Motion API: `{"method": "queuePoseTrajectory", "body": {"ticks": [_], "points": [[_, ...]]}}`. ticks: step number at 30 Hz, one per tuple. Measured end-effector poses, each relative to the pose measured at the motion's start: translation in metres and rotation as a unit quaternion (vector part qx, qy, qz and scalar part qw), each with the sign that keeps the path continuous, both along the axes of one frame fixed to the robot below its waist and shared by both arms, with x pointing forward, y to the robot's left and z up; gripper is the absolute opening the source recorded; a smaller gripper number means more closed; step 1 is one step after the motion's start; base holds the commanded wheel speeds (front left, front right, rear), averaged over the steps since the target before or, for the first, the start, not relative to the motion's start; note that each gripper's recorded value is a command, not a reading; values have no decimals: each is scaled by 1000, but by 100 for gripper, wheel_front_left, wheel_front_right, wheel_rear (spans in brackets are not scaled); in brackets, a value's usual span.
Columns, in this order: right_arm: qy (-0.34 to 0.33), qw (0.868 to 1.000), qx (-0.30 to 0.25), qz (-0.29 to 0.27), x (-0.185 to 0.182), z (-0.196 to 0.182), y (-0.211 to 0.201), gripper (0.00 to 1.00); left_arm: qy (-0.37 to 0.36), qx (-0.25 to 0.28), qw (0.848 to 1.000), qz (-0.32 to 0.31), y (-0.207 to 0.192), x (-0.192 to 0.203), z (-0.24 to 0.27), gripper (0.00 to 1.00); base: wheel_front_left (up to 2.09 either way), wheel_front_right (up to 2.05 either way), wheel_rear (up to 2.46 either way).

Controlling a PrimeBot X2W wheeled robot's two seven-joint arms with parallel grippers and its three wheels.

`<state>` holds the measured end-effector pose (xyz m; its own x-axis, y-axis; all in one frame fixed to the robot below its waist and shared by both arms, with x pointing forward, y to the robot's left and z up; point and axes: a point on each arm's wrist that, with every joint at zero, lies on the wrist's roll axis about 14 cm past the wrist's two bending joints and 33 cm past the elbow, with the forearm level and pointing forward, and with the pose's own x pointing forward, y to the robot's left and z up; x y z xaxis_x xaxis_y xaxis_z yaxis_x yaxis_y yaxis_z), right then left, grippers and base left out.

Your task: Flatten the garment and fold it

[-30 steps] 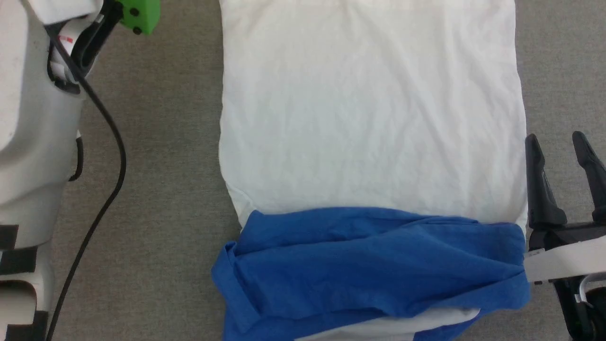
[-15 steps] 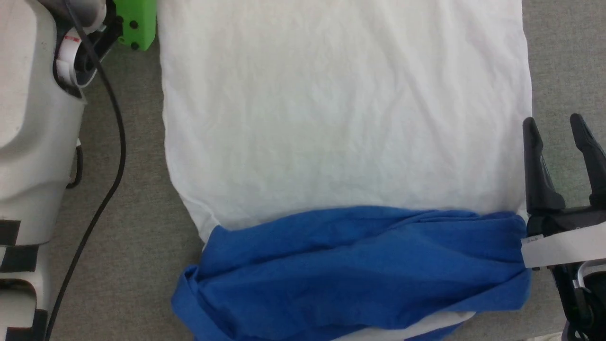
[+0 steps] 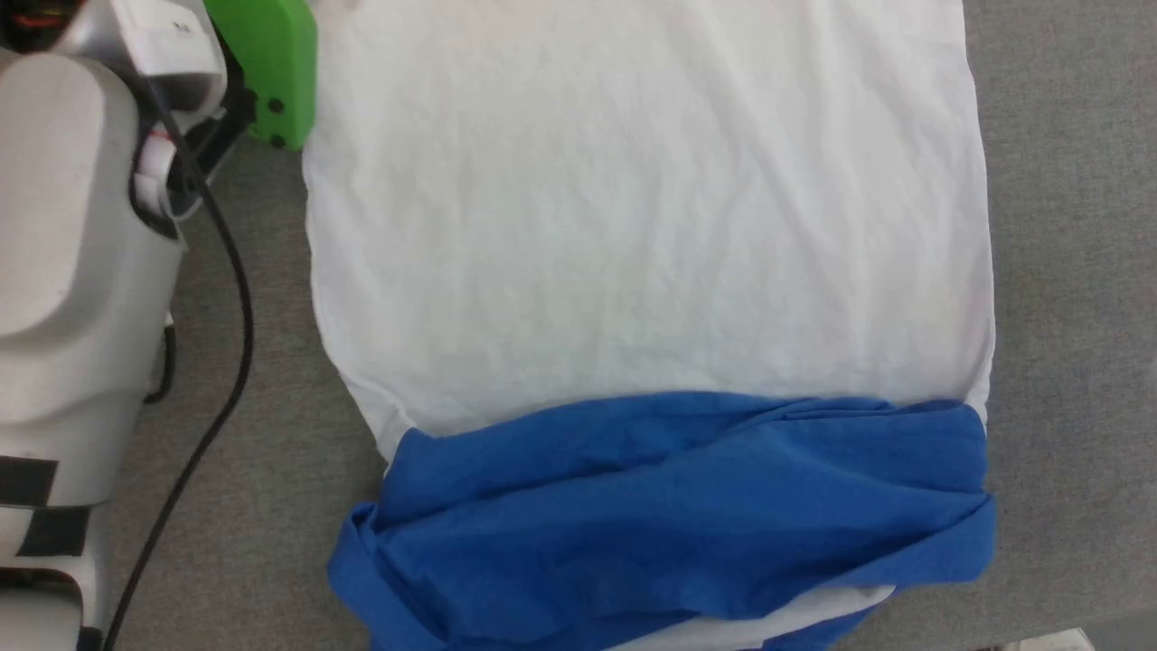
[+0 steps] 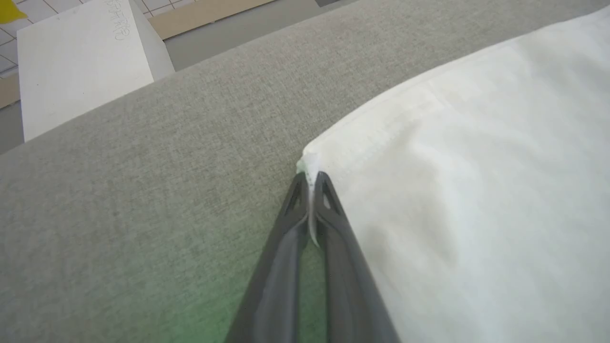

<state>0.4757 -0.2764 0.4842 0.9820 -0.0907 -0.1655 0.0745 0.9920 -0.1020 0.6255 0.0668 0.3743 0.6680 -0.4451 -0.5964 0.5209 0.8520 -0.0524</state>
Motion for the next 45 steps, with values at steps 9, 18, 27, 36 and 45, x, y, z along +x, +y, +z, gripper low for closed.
{"method": "queuePoseTrajectory", "body": {"ticks": [9, 18, 27, 36, 45], "points": [[-33, 998, -2, 57, 85, 90, -1, 100, -14, -3, 1000, 4, 3, -13, 20, 0, 0, 0, 0], [153, 986, 56, 36, 141, 11, 7, 100, -18, -13, 1000, 1, -2, -16, 17, 0, 0, 0, 0], [290, 955, 56, 34, 142, -83, 24, 100, -13, -13, 1000, 6, 3, -10, 2, 0, 0, 0, 0], [337, 938, 73, 27, 140, -120, 28, 0, -19, -20, 999, 20, 11, 0, -8, 0, 0, 0, 0], [234, 969, 79, 19, 159, -83, 20, 0, -114, -56, 990, 64, 26, 25, 31, 0, 0, 0, 0]]}}
